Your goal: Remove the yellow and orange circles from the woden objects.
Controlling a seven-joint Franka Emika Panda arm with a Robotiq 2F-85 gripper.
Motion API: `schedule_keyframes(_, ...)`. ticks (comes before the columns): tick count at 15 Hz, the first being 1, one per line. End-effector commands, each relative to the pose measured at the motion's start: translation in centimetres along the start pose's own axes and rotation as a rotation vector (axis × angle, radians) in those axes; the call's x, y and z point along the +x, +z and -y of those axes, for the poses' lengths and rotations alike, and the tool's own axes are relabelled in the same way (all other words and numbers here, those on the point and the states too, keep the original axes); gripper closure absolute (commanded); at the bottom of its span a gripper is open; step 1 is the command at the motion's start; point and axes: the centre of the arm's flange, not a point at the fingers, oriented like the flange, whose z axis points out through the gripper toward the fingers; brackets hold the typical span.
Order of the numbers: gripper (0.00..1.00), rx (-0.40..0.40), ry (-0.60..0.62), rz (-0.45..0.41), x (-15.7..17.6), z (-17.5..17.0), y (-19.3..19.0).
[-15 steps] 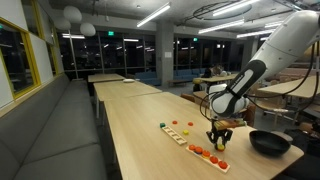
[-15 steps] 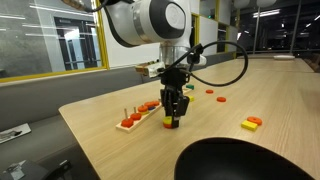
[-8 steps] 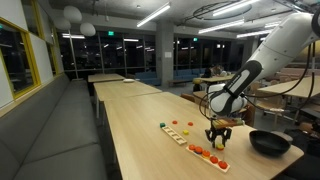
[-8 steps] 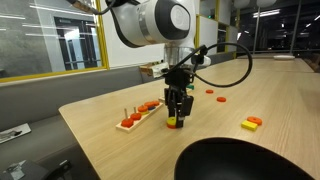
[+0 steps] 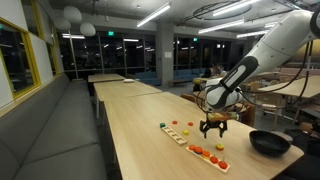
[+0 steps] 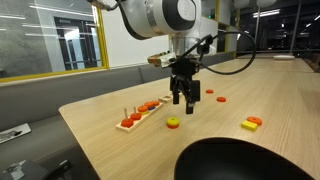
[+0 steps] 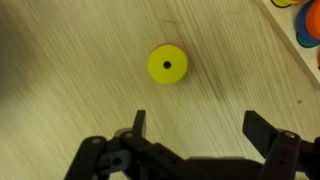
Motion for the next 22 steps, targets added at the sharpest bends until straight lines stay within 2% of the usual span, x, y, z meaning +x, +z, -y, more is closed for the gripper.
schedule_keyframes(1, 0.0, 0.012, -0.016, -0.011, 0.5, 0.4, -5.1)
schedule_keyframes(4, 0.0, -0.009, -0.074, 0.006, 0.2, -0.6, -8.6)
schedule_keyframes(8, 0.0, -0.038, -0.242, 0.057, -2.3, -3.1, -13.5)
schedule_keyframes(13, 0.0, 0.009, -0.489, 0.116, -6.7, -5.8, -17.9)
schedule_keyframes(17, 0.0, 0.045, -0.659, 0.157, -9.5, -6.7, -19.9)
schedule_keyframes(22, 0.0, 0.065, -0.719, 0.141, -11.7, -8.3, -20.9)
